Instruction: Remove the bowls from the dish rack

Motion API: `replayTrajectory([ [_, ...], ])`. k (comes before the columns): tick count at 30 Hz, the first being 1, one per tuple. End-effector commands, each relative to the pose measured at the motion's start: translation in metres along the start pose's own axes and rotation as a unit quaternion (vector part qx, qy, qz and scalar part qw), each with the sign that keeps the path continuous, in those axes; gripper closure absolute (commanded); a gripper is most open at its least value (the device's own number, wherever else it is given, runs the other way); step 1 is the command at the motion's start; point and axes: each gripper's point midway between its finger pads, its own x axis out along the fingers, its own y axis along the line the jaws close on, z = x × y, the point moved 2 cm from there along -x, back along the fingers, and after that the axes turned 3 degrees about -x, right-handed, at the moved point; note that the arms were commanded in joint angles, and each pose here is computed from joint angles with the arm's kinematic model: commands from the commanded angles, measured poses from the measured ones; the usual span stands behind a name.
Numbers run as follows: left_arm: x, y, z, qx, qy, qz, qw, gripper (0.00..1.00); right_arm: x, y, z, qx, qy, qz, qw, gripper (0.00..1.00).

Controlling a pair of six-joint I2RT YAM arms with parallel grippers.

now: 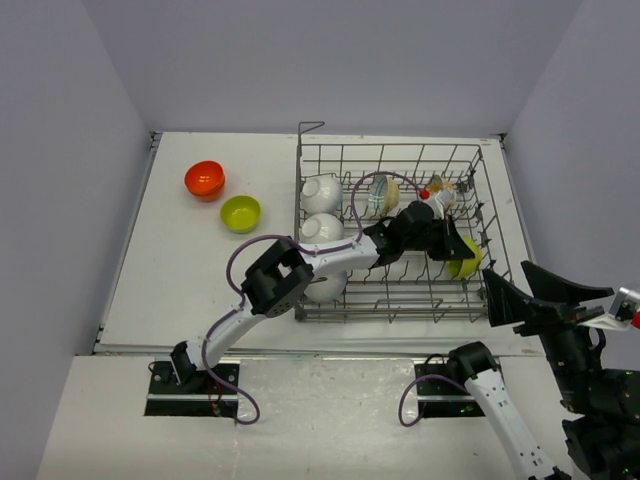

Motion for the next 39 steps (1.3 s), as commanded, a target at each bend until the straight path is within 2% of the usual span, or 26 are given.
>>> replayTrajectory([
  [1, -0.005, -0.029, 0.010, 0.008, -0.011, -0.058, 0.998, 0.92, 0.002, 0.001, -0.001, -0.011, 0.004, 0.006, 1.000, 0.01],
  [4, -0.011, -0.028, 0.011, 0.006, -0.014, -0.071, 0.997, 1.00, 0.003, 0.001, -0.003, -0.012, 0.004, 0.008, 1.000, 0.01],
  [9, -0.027, -0.034, 0.014, 0.013, -0.014, -0.116, 0.993, 1.00, 0.004, 0.001, -0.005, -0.011, 0.006, 0.010, 1.000, 0.01],
  [10, -0.035, -0.052, 0.021, 0.029, -0.028, -0.158, 0.987, 1.00, 0.004, 0.001, -0.005, -0.011, 0.005, 0.010, 1.000, 0.01],
  [12, -0.046, -0.053, 0.025, 0.027, -0.034, -0.180, 0.983, 1.00, 0.004, 0.001, -0.005, -0.010, 0.005, 0.011, 1.000, 0.01],
  [18, -0.075, -0.102, 0.039, 0.072, -0.050, -0.289, 0.953, 1.00, 0.005, 0.001, -0.004, -0.009, 0.002, 0.011, 1.000, 0.01],
  [26, -0.096, -0.135, 0.038, 0.088, -0.048, -0.362, 0.927, 1.00, 0.006, 0.001, -0.004, -0.010, 0.001, 0.009, 1.000, 0.01],
  [32, -0.127, -0.170, 0.038, 0.121, -0.064, -0.433, 0.891, 1.00, 0.005, 0.001, -0.002, -0.010, -0.001, 0.008, 1.000, 0.01],
  [33, -0.136, -0.180, 0.038, 0.133, -0.070, -0.452, 0.879, 1.00, 0.005, 0.001, -0.002, -0.010, -0.002, 0.008, 1.000, 0.01],
  [39, -0.155, -0.209, 0.038, 0.173, -0.069, -0.467, 0.864, 1.00, 0.003, 0.001, 0.002, -0.010, -0.005, 0.007, 1.000, 0.01],
])
